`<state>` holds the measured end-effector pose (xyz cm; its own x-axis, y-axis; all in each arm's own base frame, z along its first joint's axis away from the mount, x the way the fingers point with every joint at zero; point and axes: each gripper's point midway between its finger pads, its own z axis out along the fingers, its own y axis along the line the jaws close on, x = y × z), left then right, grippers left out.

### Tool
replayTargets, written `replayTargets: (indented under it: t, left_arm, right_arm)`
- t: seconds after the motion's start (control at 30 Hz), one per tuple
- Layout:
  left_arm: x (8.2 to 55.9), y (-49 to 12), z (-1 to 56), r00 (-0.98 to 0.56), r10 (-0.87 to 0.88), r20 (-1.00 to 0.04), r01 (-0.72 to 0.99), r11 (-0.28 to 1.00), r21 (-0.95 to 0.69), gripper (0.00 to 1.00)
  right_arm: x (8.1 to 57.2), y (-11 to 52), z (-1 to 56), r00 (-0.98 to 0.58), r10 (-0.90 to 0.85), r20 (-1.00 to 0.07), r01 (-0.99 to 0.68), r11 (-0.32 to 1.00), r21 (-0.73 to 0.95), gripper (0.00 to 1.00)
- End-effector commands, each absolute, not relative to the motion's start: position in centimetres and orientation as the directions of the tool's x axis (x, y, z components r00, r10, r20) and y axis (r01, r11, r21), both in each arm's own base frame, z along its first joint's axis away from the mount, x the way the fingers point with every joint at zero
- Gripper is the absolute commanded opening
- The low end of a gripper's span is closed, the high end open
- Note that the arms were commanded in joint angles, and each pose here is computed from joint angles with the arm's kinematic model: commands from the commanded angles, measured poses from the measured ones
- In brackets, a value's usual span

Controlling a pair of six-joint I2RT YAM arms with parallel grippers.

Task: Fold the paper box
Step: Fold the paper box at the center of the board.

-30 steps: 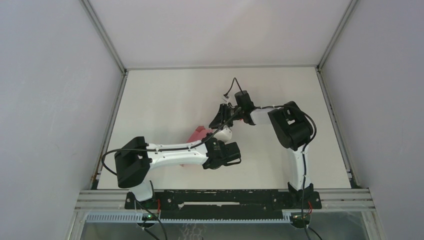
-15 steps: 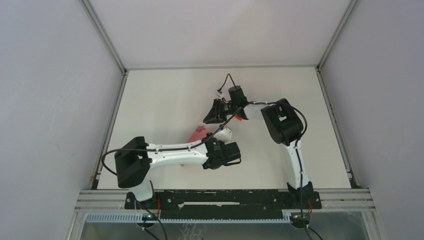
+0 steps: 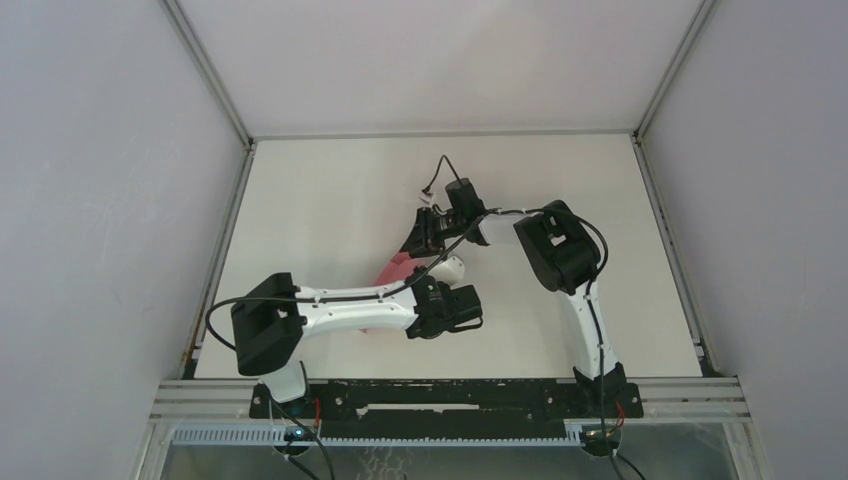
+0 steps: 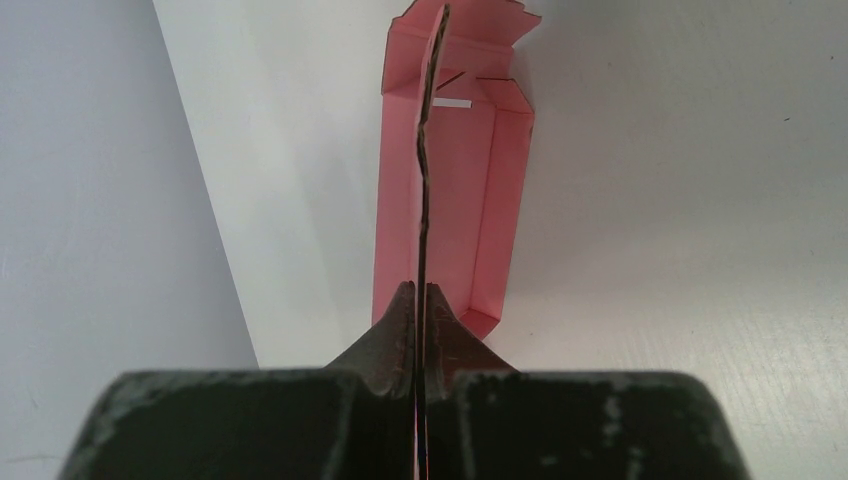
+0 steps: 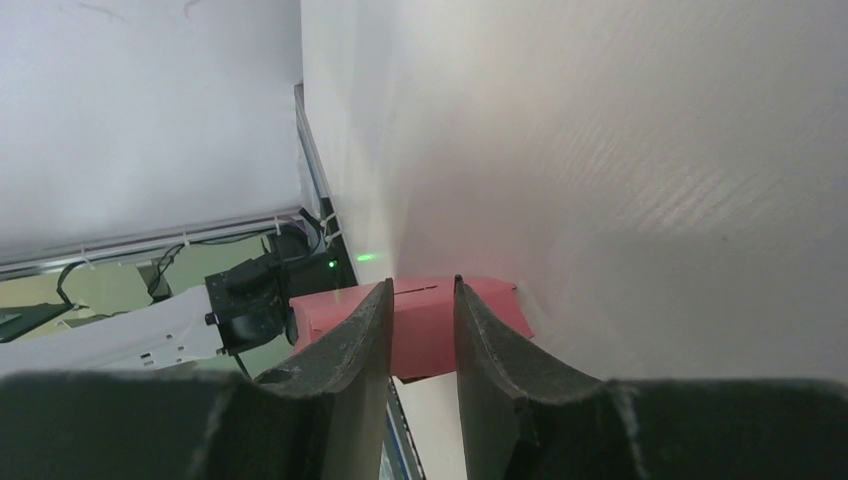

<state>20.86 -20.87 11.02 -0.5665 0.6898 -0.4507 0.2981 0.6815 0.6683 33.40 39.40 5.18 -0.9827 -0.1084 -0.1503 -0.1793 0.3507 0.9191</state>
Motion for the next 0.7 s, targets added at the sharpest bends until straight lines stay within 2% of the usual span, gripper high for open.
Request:
replayTargets:
  t: [0.0, 0.67]
  left_arm:
    - [20.3, -22.2, 9.6, -0.603, 0.649, -0.464, 0.322, 0.730, 0.602, 0.00]
    - [20.3, -22.4, 9.4, -0.607, 0.648, -0.460, 0.326, 0.731, 0.599, 0.00]
  right_arm:
    - [32.7, 39.4, 6.1, -0.971, -0.130, -0.201, -0.233, 0.310, 0.922, 0.36]
    - [30.5, 38.4, 6.5, -0.968, -0.110, -0.226, -0.248, 0.264, 0.932, 0.36]
